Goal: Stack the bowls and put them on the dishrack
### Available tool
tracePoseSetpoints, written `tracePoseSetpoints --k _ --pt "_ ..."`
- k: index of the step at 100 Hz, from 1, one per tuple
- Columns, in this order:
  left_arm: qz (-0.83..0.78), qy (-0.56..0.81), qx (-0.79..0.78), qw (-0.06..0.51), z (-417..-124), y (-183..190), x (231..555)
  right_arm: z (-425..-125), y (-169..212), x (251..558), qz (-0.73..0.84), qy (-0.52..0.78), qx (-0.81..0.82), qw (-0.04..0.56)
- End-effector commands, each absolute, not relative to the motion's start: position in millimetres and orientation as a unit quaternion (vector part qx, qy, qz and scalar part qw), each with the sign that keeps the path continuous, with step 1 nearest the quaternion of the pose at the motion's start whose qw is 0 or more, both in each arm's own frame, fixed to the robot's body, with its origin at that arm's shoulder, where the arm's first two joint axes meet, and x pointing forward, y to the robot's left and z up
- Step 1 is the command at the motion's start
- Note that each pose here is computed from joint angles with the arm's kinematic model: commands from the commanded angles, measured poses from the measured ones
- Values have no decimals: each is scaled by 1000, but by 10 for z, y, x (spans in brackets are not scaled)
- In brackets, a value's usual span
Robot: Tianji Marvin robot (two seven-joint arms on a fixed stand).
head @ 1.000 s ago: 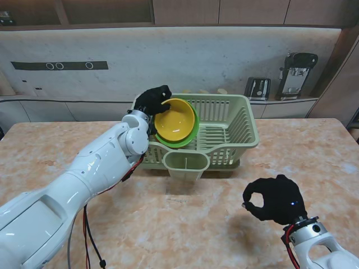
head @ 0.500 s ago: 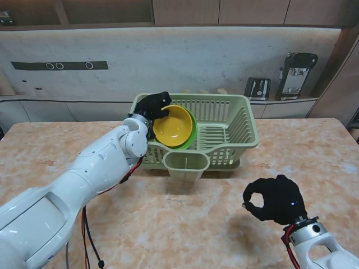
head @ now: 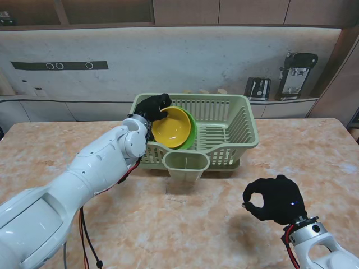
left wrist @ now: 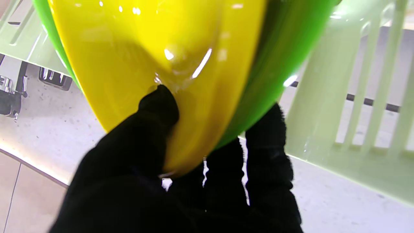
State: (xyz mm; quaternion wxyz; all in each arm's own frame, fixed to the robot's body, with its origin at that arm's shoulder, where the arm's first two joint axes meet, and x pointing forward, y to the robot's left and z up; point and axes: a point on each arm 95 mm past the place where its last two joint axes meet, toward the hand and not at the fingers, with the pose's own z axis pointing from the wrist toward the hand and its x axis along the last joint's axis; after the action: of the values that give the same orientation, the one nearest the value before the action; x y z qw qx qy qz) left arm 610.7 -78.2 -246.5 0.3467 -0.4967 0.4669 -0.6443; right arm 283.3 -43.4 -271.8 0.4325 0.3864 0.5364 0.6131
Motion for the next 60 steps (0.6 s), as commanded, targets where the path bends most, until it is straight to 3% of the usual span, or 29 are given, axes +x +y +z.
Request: tracePoseSetpoints --k 1,60 --pt "-644 471 -495 344 -2418 -816 6112 -2765 -420 2804 608 542 393 426" --pt "-622 506 -488 346 -2424 -841 6125 -2767 -434 2793 609 540 393 428"
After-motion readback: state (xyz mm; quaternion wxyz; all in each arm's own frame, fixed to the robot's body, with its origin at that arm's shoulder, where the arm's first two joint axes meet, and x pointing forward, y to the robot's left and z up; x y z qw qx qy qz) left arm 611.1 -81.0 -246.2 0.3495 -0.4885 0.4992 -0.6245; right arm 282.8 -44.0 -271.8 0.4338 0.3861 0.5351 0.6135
